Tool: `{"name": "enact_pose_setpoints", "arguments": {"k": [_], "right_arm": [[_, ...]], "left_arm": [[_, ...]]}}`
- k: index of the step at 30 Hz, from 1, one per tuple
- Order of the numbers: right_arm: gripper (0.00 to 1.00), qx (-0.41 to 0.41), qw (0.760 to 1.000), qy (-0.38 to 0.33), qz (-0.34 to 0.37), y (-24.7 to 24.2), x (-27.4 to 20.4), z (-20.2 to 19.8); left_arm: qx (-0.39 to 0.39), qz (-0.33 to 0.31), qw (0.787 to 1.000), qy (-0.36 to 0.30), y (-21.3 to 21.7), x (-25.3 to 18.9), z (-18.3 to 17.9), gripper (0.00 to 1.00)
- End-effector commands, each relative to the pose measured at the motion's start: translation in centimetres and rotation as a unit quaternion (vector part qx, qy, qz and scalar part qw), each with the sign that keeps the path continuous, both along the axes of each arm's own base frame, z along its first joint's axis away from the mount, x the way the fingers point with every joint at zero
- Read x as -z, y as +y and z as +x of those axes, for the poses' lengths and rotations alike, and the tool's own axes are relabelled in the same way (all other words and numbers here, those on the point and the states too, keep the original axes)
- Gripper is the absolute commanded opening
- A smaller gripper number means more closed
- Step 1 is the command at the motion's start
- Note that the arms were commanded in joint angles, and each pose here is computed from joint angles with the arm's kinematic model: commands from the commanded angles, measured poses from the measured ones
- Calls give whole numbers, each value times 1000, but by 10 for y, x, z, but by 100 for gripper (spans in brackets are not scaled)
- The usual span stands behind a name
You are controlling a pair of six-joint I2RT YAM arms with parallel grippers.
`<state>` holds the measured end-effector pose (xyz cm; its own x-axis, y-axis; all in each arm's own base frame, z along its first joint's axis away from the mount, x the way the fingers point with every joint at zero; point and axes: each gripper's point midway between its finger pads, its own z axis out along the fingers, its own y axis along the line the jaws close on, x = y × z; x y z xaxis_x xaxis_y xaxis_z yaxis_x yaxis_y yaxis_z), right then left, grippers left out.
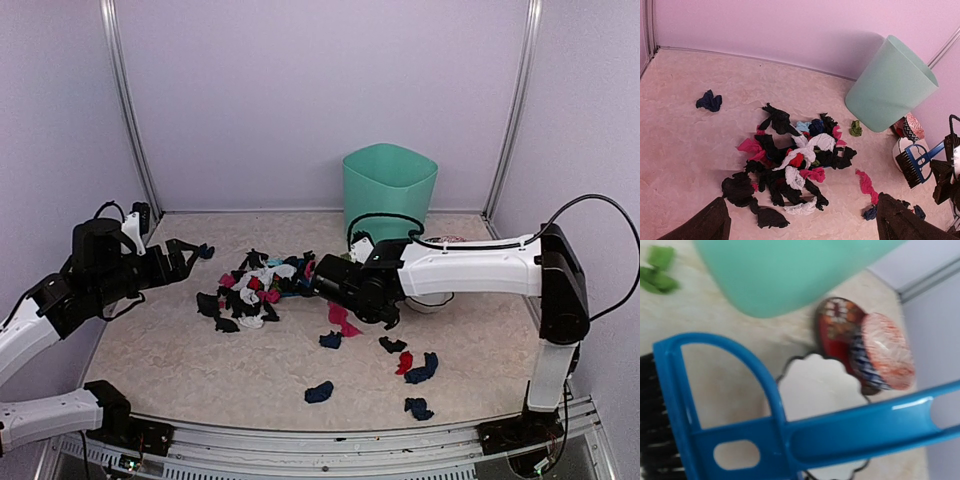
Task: Sweep away the paper scraps from the table
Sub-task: Pass from the right arm to the left
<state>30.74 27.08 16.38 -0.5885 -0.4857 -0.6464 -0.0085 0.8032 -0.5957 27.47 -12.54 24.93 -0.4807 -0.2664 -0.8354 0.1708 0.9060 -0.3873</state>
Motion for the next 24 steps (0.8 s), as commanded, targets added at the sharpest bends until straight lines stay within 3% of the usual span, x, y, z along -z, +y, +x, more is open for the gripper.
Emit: {"name": "enact_pose_setpoints", "arguments": {"k": [1, 9, 24], "right_arm": [[0, -50, 992, 1, 114, 28, -18, 4], [0, -78, 966, 40, 245, 42, -17, 6], [0, -95, 892, 58, 439, 87, -30, 3]], "left_arm": [[23, -50, 998, -5, -14, -5, -2, 99], [83, -140, 987, -6, -41, -10, -11, 99], [195, -302, 933, -22, -93, -29, -28, 99]]}}
